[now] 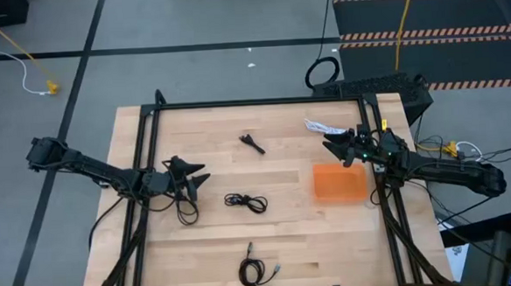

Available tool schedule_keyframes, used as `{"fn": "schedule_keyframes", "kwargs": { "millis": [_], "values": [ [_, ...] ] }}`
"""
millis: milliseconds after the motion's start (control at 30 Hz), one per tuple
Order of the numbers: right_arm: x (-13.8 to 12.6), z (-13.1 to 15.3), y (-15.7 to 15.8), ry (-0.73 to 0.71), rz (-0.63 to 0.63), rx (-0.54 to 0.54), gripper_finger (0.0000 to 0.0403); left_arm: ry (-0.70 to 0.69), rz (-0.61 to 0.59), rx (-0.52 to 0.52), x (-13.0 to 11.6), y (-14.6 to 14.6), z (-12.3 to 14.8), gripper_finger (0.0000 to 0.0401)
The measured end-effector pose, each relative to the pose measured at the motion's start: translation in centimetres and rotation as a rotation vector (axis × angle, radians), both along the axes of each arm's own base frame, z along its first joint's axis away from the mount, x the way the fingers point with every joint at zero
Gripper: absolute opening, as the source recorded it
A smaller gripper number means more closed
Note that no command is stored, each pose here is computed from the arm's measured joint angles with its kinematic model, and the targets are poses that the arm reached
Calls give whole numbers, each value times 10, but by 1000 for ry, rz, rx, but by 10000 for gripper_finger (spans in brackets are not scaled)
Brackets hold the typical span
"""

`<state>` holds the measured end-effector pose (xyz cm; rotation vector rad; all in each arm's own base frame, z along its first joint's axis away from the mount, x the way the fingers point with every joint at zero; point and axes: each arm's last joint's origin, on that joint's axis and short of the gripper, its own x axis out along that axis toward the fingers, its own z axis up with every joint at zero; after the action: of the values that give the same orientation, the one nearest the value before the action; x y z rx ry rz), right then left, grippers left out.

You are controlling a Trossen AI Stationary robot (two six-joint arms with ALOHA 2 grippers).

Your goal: Pick and place USB-C Cables

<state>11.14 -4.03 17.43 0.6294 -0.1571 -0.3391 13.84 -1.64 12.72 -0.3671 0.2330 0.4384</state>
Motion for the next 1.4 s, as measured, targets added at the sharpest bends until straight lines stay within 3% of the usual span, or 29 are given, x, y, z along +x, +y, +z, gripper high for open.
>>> {"fn": "schedule_keyframes", "kwargs": {
  "millis": [1400],
  "values": [
    [0, 0, 0, 0, 0, 0, 256, 11, -9, 28, 0, 0, 0, 223]
  ]
}}
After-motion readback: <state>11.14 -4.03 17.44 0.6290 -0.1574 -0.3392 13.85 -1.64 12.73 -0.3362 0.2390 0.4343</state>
